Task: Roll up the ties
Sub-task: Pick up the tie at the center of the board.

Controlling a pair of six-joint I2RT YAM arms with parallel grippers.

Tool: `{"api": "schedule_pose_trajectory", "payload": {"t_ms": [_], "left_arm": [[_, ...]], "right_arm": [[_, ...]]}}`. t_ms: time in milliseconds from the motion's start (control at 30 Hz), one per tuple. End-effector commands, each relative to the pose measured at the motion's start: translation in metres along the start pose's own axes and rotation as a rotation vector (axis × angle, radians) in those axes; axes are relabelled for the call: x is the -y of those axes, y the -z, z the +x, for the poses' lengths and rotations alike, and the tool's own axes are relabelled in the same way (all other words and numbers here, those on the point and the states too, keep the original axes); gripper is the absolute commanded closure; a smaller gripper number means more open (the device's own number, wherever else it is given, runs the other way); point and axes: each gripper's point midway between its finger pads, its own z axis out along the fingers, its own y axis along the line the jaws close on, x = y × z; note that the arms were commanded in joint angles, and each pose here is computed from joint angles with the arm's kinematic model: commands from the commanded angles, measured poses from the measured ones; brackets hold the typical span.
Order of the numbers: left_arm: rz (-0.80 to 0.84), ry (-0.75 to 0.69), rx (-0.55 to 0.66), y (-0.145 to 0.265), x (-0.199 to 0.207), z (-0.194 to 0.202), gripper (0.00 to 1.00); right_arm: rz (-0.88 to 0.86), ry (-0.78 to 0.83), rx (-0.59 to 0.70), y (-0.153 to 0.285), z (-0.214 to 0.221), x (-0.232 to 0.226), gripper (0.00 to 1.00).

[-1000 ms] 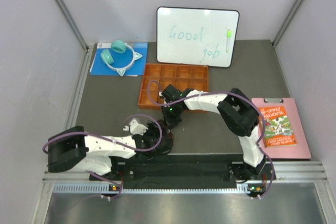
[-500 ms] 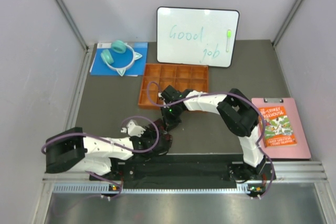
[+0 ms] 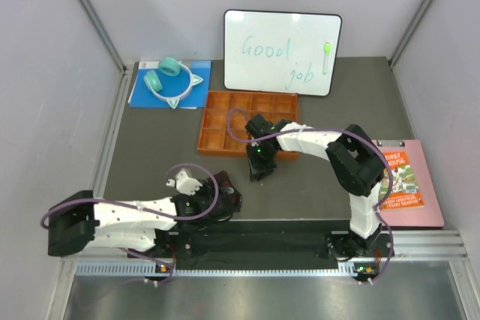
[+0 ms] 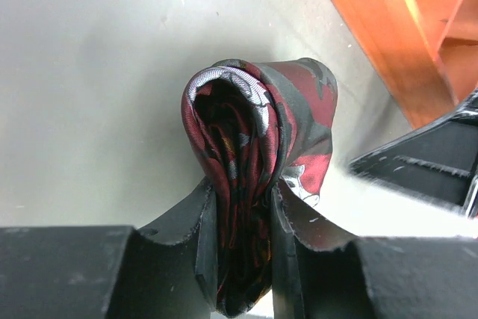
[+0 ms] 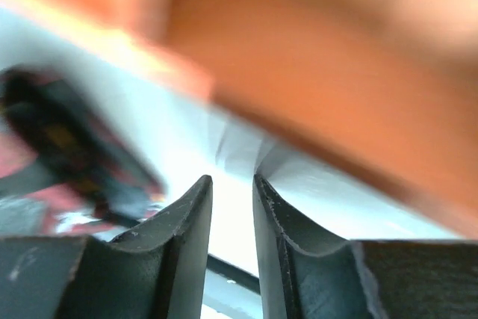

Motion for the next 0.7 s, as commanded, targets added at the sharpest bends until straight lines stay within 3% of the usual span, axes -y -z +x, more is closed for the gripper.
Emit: {"api": "schedule_pose_trajectory", "payload": {"t_ms": [0, 300, 433, 500, 633, 667], "left_arm": [[0.011, -0.044, 0.015, 0.012, -0.006, -0.020, 1.00], [0.096, -0.071, 0.071, 0.035, 0.015, -0.055, 1.00], [0.165, -0.086, 0.202, 0.056, 0.055, -0.095, 1.00], [0.160, -0.162, 0.255, 0.060, 0.065, -0.108, 1.00], [0.133, -0.210, 0.367, 0.065, 0.092, -0.140, 1.00], [0.121, -0.283, 0.374, 0.064, 0.098, -0.144, 1.00]], "right_arm": [[0.106, -0.035, 0.119, 0.036, -0.016, 0.032, 0.70], [0.143, -0.107, 0.238, 0.041, -0.006, 0.058, 0.70], [0.117, -0.122, 0.315, 0.043, -0.001, 0.064, 0.76], [0.111, -0.130, 0.317, 0.040, 0.009, 0.069, 0.76], [0.080, -0.126, 0.311, 0.032, 0.020, 0.072, 0.69], [0.076, -0.128, 0.316, 0.029, 0.023, 0.075, 0.67]]}}
